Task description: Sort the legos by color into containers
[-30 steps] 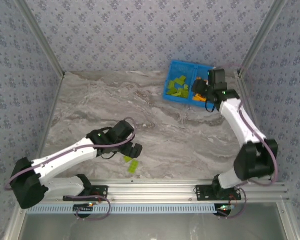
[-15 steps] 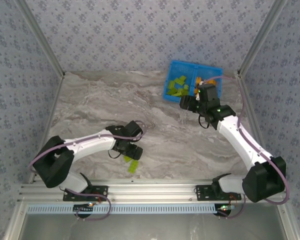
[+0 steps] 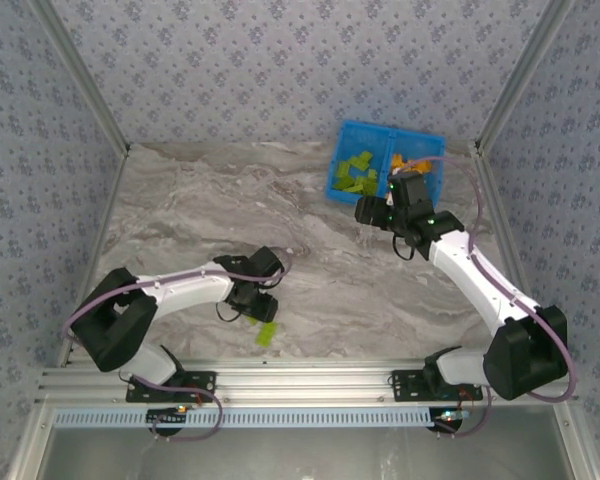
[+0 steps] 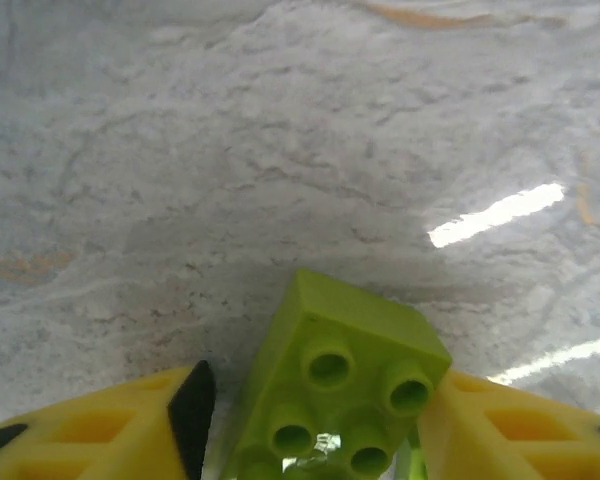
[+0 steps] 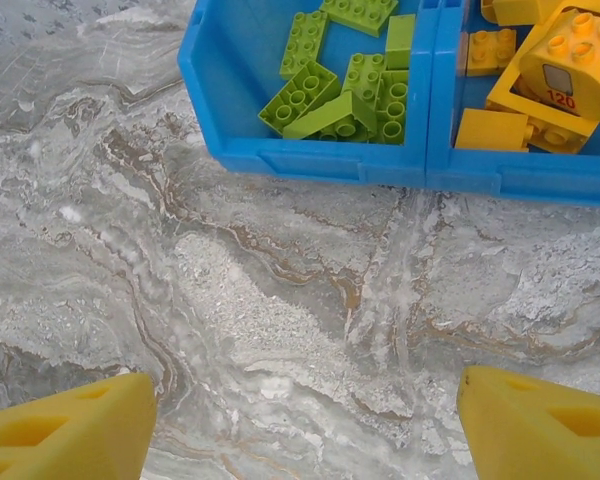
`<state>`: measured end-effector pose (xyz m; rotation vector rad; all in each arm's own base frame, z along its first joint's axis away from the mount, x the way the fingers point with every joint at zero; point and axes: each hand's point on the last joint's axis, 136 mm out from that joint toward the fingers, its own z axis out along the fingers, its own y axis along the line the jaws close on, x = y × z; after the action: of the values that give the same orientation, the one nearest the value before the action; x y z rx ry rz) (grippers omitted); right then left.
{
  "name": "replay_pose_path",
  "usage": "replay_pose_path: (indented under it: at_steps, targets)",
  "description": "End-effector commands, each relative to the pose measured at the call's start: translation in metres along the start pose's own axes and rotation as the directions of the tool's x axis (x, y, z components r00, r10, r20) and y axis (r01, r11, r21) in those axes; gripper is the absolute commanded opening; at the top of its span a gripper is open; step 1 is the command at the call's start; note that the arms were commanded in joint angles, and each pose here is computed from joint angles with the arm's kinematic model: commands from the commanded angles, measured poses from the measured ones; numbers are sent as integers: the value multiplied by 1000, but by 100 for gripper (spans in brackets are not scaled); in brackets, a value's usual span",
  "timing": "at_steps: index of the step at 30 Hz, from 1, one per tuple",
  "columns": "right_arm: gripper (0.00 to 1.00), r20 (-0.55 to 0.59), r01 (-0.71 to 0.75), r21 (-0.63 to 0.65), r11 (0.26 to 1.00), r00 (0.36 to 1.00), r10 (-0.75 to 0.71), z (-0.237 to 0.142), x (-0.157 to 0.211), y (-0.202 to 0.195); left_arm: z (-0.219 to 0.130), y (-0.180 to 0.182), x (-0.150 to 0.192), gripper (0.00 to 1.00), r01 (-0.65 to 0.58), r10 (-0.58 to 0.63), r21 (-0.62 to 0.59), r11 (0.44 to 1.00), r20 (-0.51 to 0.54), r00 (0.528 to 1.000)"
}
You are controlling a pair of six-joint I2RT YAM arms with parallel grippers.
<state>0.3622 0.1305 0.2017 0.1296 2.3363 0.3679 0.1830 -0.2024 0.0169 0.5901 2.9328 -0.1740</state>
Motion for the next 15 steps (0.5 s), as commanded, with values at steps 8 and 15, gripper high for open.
replay_pose_path:
  at_steps: [8,15]
  targets:
    - [81,59,-2,10,1000,998,2,-30,-10,12,-53,-27,-69,31,-45,12,104,994,302,953]
    - [83,133,-37,-15,999,990,38,-62,-6,11,-168,-75,-185,31,-198,62,132,971,663,746]
